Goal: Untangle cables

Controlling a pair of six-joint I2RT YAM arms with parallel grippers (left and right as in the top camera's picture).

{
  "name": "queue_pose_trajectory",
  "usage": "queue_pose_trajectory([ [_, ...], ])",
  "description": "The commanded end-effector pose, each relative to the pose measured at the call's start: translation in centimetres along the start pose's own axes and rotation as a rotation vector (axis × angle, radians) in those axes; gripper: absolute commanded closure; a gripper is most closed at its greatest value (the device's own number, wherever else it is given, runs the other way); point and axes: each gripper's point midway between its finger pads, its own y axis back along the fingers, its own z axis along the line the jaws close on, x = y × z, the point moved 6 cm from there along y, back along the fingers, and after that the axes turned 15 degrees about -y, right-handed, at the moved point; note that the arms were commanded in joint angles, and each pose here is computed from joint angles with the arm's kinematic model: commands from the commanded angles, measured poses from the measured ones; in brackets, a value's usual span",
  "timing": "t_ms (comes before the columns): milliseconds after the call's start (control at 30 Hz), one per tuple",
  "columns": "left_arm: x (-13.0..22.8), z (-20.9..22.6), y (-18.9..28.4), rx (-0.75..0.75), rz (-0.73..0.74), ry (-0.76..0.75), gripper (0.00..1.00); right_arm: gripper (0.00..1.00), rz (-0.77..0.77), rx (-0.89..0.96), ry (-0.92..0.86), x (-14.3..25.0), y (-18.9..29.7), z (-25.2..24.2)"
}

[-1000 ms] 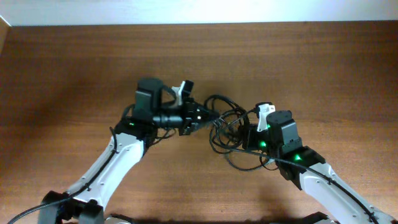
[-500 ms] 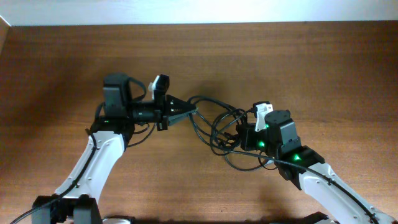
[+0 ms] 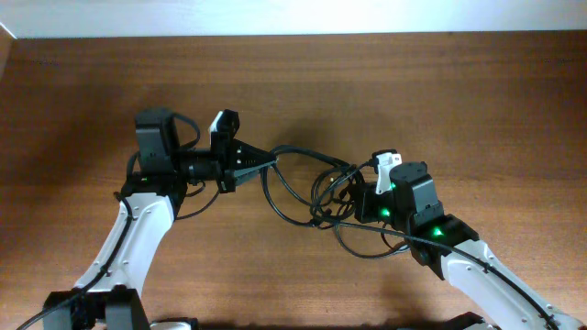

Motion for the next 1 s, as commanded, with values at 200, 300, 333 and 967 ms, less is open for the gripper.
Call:
queue_pose_trajectory([
  [200, -1.2, -2.6, 1.9, 0.028, -0.022, -0.526, 1.00, 0.96, -0.065, 0.279, -0.056, 0.0, 0.4, -4.6],
  [300, -1.2, -2.6, 1.9, 0.027, -0.023, -0.623, 1.00, 0.96, -0.058, 0.371, -0.148, -0.4, 1.4, -7.5],
  [333, -1.3, -2.6, 1.9, 0.024, -0.026, -0.658, 1.00, 0.96, -0.059, 0.399, -0.193, -0.5, 1.8, -8.5],
  [967, -0.1, -2.7, -0.9, 0.073, 0.053, -0.958, 0.89, 0.96, 0.052, -0.018, -0.190, -1.7, 2.0, -6.0],
])
